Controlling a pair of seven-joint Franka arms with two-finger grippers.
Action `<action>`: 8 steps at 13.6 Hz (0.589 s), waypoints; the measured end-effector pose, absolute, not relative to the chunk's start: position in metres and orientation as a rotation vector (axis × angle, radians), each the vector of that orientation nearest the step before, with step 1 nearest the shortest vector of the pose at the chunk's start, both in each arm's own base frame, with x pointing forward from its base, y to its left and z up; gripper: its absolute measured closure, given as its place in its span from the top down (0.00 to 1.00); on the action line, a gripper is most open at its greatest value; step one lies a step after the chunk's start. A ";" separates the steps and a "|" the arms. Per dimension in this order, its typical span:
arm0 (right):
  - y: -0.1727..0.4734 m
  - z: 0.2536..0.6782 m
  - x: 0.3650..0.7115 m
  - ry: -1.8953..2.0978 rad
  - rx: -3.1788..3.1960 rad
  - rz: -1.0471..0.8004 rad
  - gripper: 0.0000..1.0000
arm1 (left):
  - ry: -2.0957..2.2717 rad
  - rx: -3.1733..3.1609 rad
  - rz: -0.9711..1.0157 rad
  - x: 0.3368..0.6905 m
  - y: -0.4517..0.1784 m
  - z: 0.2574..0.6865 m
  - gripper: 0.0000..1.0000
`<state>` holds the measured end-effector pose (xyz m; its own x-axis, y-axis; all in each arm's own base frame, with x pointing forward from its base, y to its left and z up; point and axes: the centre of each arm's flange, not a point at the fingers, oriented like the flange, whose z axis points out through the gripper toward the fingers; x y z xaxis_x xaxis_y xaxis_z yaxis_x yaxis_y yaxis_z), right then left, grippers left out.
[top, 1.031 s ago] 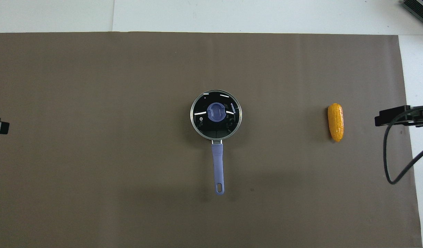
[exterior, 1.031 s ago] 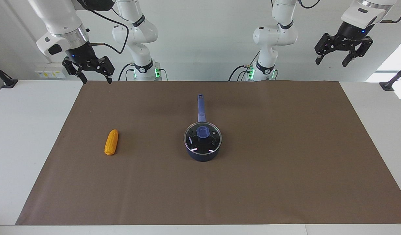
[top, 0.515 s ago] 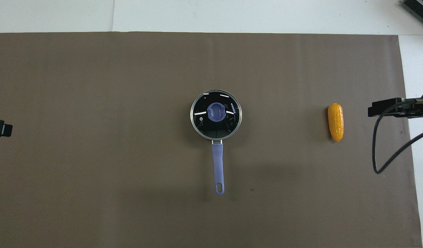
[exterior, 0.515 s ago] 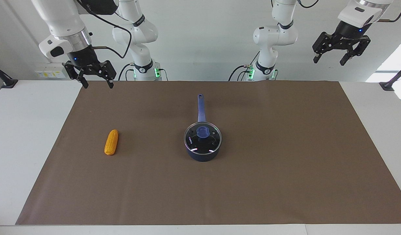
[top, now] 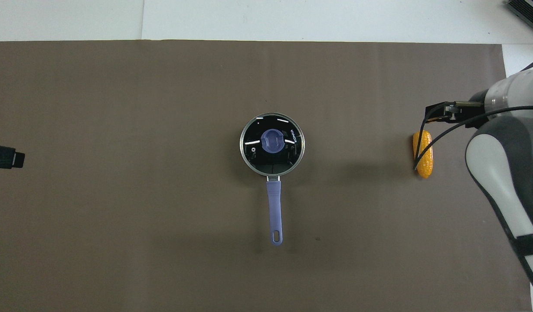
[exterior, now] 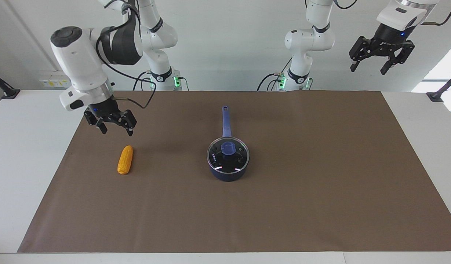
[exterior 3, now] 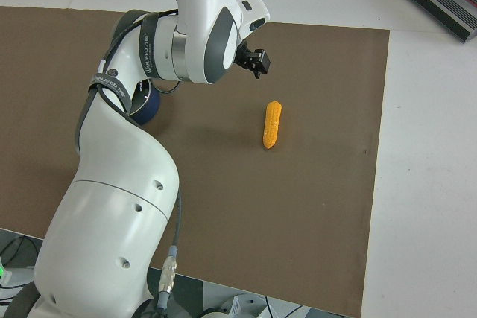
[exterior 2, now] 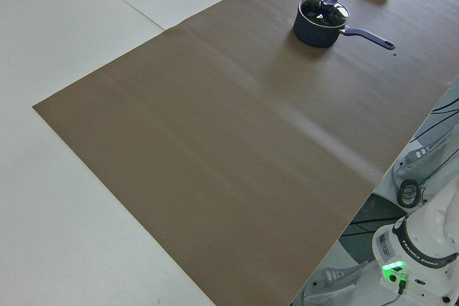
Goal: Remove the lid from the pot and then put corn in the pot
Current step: 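Reach the right gripper to the corn while the left gripper reaches the lid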
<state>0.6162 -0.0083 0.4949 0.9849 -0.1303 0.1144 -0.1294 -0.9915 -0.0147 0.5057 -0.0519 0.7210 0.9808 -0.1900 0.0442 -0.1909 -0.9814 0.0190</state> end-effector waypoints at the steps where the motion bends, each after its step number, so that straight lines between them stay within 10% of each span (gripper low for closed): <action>1: -0.010 0.474 0.626 0.210 -3.126 -0.191 1.00 | -0.317 3.100 0.089 0.508 -0.064 0.718 1.00; 8: -0.050 0.348 0.643 0.307 -3.147 -0.128 1.00 | -0.353 3.068 0.138 0.529 -0.198 0.669 1.00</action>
